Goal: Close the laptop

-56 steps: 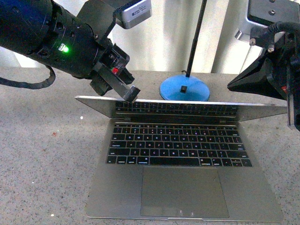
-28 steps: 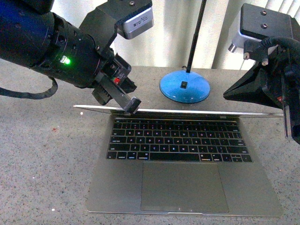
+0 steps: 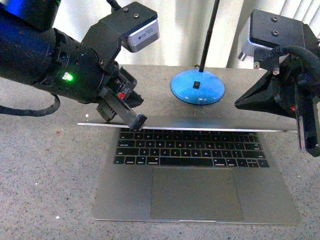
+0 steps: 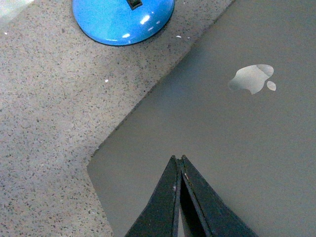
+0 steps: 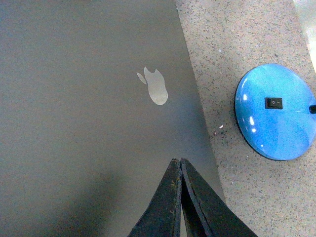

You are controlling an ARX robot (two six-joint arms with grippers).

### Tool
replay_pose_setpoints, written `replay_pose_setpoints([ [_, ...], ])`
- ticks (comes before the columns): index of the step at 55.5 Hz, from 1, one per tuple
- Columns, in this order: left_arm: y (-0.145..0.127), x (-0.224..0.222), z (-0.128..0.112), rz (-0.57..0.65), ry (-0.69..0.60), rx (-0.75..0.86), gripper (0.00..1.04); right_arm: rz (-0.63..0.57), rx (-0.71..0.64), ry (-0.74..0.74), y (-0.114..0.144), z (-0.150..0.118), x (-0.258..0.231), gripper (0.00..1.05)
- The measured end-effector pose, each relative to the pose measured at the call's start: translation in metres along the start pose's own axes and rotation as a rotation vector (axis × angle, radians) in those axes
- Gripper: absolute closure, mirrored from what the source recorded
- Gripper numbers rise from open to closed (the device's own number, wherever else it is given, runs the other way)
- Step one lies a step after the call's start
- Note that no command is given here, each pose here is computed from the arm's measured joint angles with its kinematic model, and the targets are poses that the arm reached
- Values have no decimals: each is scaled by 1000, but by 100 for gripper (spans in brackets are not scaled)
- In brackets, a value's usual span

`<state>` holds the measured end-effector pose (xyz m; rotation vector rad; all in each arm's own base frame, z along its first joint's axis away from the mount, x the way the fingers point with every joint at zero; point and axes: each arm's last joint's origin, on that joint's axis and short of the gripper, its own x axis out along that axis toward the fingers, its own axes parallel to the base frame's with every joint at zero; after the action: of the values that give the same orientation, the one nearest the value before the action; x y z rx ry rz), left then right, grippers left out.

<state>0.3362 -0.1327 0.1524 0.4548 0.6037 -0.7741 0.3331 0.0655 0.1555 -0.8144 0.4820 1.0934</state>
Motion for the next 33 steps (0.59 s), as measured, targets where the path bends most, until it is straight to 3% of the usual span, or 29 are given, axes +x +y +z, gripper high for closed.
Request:
replay_pose_setpoints([
  [33,-6,5,-17,-16,21,-23,101,35,-4,16,12,-6,10,102],
])
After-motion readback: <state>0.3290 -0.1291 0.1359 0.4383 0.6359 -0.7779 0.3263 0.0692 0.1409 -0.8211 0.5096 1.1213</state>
